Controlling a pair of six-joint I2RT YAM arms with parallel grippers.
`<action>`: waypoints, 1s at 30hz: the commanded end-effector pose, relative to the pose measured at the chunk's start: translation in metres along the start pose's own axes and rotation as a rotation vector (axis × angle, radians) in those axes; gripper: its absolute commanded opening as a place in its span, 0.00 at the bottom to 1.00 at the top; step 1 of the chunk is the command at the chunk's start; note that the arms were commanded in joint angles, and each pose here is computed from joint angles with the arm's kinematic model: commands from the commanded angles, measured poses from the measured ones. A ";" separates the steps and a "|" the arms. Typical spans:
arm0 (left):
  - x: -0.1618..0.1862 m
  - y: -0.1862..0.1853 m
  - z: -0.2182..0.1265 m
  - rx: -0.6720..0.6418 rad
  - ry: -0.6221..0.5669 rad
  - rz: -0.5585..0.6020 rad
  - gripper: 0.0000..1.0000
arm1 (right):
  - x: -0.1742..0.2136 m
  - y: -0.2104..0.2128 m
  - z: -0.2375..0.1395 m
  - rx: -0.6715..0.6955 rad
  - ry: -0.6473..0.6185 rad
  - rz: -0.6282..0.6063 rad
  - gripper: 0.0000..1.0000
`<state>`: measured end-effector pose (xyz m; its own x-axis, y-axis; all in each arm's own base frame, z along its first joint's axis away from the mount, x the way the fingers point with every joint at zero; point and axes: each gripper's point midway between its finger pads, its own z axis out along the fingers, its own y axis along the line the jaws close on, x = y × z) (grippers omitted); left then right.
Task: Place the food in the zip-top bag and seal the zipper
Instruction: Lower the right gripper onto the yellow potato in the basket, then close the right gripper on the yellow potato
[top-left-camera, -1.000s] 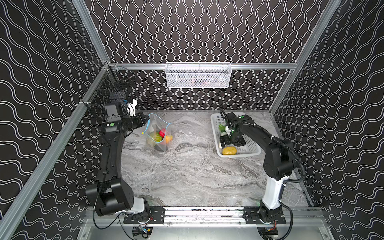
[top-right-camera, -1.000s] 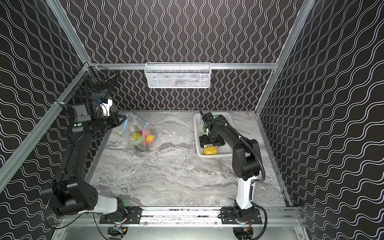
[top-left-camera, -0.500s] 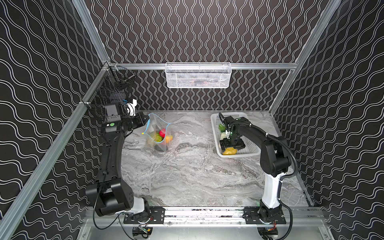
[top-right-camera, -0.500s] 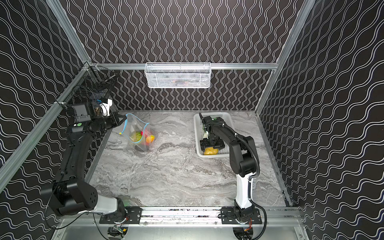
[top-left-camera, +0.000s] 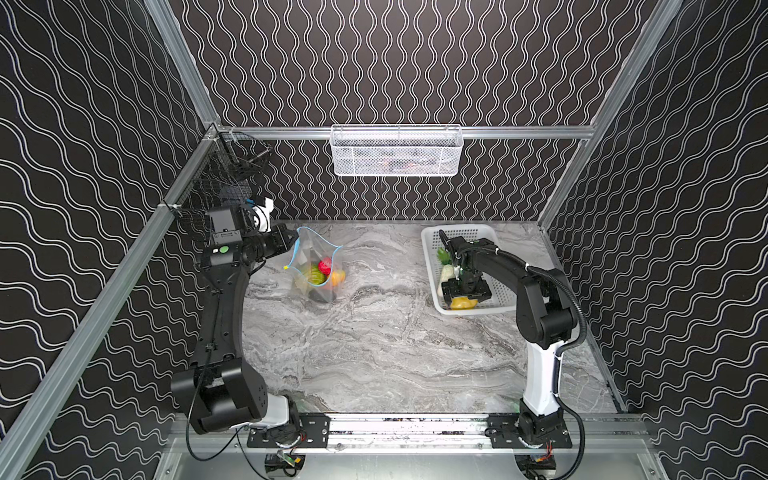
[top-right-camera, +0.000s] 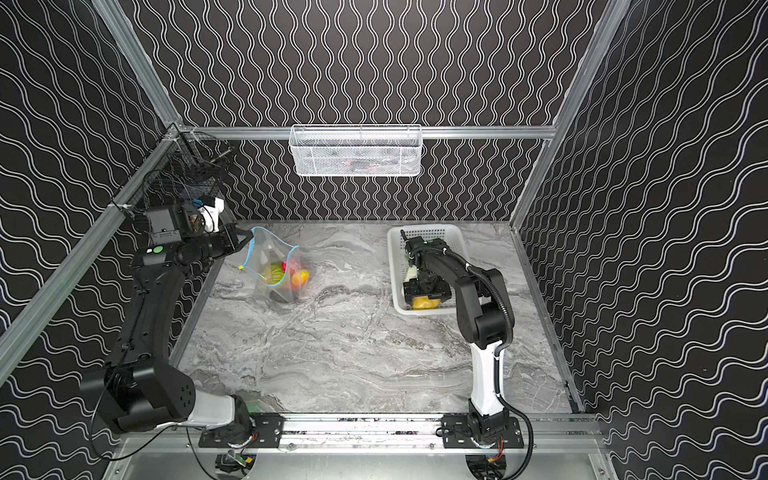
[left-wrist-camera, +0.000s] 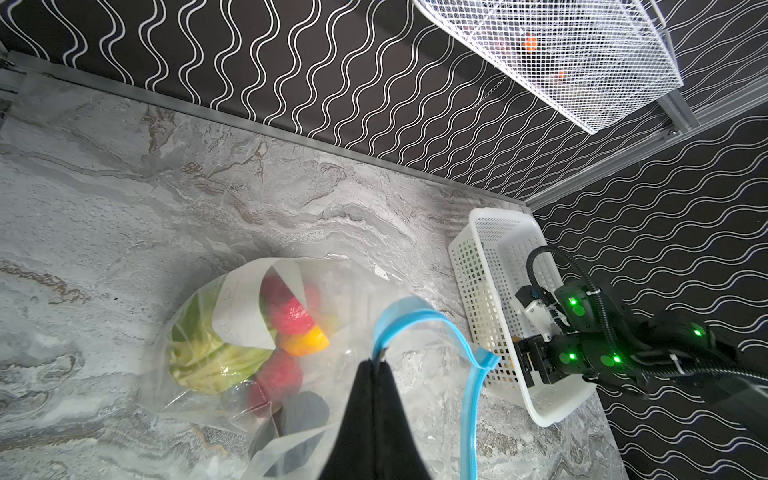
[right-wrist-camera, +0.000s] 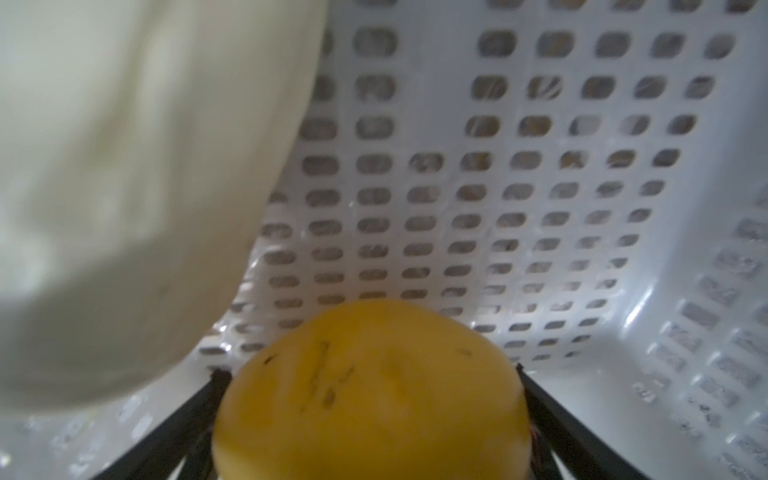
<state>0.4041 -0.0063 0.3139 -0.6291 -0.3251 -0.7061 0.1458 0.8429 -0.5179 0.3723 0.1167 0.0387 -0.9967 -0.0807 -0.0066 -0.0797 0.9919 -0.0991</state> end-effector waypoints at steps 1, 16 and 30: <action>-0.005 -0.003 -0.004 0.006 -0.019 0.010 0.00 | -0.019 -0.006 0.003 0.008 -0.053 0.050 0.99; -0.004 0.001 0.000 -0.005 -0.013 0.007 0.00 | -0.092 -0.009 -0.015 -0.103 -0.240 0.183 0.97; -0.007 0.002 0.000 -0.014 -0.017 0.009 0.00 | -0.100 -0.008 -0.018 -0.108 -0.252 0.173 0.99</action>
<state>0.4060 -0.0038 0.3141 -0.6270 -0.3261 -0.7075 0.1350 0.8490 -0.5109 0.4722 0.1175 0.0551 -0.9620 0.0800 -0.2612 0.0764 0.9968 0.0240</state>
